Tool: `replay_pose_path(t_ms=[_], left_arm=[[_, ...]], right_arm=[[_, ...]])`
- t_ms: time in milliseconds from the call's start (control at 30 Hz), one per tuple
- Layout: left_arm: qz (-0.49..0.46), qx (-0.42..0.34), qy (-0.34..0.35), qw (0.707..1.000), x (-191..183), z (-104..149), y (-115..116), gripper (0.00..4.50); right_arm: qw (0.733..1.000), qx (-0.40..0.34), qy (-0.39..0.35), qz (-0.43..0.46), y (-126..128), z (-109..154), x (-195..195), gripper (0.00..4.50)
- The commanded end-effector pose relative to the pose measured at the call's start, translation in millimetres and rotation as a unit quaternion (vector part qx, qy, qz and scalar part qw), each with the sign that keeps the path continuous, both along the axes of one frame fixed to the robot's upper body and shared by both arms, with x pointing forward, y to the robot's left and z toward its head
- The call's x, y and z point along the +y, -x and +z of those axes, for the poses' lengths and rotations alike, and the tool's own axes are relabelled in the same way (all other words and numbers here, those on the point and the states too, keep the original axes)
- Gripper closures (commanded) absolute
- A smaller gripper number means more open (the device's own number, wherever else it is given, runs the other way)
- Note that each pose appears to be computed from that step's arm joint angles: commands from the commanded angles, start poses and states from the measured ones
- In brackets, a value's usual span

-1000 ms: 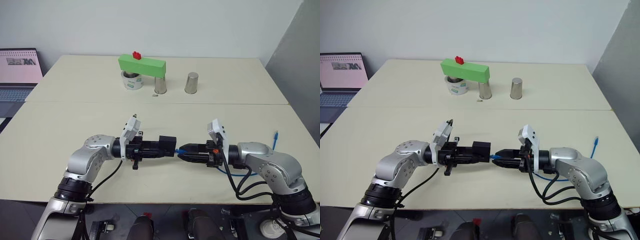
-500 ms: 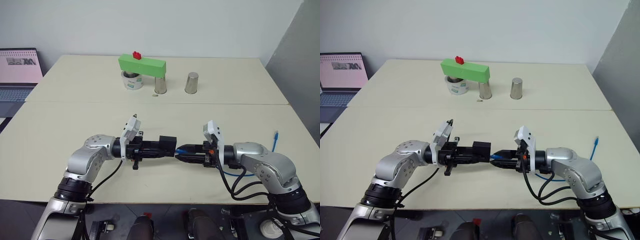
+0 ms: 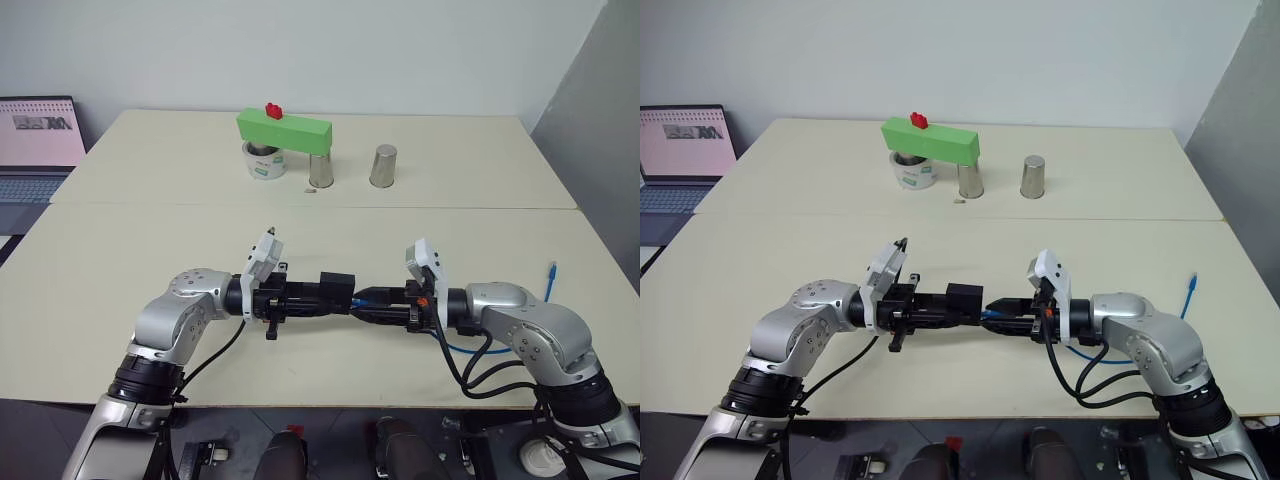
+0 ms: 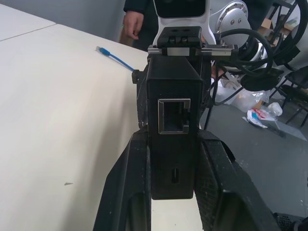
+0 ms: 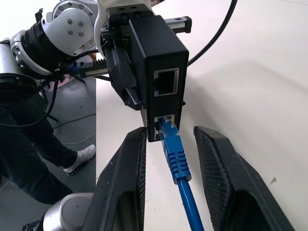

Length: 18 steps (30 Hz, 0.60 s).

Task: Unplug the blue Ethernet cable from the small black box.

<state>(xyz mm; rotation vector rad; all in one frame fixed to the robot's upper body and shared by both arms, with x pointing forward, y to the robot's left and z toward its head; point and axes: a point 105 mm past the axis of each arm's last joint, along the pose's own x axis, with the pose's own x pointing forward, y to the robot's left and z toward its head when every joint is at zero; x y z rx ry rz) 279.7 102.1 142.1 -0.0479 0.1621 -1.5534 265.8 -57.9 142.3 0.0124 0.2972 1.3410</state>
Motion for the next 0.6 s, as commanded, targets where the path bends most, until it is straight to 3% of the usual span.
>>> replay_pose_path(t_ms=[33, 267, 600], left_arm=[[-0.001, -0.022, 0.005, 1.0, 2, 10, 1, 3.7], [-0.003, -0.022, -0.004, 1.0, 4, 7, 2, 3.7], [-0.006, -0.019, -0.032, 0.999, 10, -1, 6, 3.7]], right_arm=[[1.0, -0.018, -0.011, 0.005, -1, 11, -1, 3.06], [1.0, -0.015, -0.012, 0.008, 0, 12, -3, 4.36], [1.0, -0.013, -0.005, 0.013, 0, 13, -5, 4.43]])
